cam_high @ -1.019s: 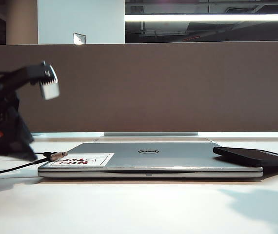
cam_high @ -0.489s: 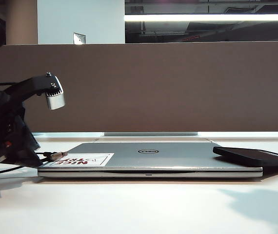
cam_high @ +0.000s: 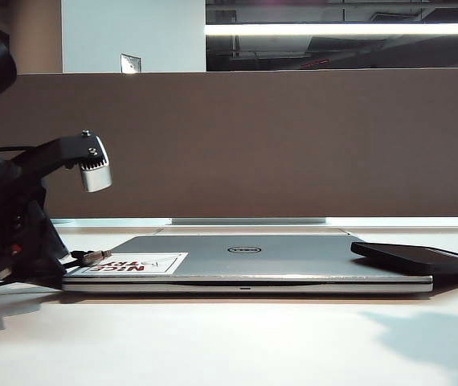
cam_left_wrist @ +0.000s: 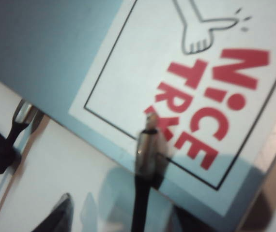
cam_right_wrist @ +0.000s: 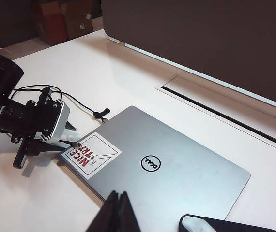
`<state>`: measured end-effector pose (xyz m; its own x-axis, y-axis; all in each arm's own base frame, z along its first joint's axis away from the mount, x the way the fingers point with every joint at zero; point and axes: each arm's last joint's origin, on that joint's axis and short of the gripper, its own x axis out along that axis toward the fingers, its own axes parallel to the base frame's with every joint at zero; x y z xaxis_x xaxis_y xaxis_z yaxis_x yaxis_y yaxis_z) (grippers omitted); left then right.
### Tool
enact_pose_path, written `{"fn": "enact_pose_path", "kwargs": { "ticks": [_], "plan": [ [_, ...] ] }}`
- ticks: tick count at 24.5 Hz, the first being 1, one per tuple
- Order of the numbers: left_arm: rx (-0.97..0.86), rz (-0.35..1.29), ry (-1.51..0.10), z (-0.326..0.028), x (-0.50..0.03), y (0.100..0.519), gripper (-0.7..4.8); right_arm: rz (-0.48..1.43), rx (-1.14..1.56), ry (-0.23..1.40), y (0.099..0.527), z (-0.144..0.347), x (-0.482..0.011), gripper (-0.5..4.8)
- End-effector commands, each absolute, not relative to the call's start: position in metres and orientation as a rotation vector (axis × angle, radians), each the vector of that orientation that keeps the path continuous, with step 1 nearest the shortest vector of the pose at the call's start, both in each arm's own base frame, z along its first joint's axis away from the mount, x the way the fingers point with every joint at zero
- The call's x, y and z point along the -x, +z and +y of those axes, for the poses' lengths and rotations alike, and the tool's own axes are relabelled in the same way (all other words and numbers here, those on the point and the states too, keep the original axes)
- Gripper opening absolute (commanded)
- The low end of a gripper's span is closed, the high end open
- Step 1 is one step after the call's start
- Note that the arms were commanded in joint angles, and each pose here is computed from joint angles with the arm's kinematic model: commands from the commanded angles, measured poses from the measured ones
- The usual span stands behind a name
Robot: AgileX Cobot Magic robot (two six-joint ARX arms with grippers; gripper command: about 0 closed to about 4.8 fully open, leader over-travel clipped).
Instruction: Pick up the charging cable and the phone, plug the charging cable into the charging port on the phone, and finally place them back on the table.
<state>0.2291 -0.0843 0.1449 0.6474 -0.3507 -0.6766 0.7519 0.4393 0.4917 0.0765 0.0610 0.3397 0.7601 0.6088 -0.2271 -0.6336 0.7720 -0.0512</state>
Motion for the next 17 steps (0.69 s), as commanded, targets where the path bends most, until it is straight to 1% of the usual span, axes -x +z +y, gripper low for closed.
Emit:
{"fn": "enact_pose_path", "kwargs": {
  "ticks": [1,7,9,17],
  "plan": [
    [-0.87,0.49,-0.729,-0.088,-0.2298,0.1478,2.55,0.168,0.119,0.679,0.3447,0.0607,-0.076,-0.06],
    [-0.869,0.492,-0.73,-0.0881,-0.2298,0.1475,2.53,0.168,0.119,0.678,0.3447,0.0606,-0.076,-0.06],
    [-0.869,0.493,-0.73,-0.0881,-0.2298,0.1474,2.37,0.168,0.119,0.679,0.3447,0.0607,-0.076,-0.06],
    [-0.871,0.526,-0.748,-0.0896,-0.2308,0.1392,2.37,0.167,0.119,0.679,0.3449,0.0607,-0.076,-0.06]
  ]
}}
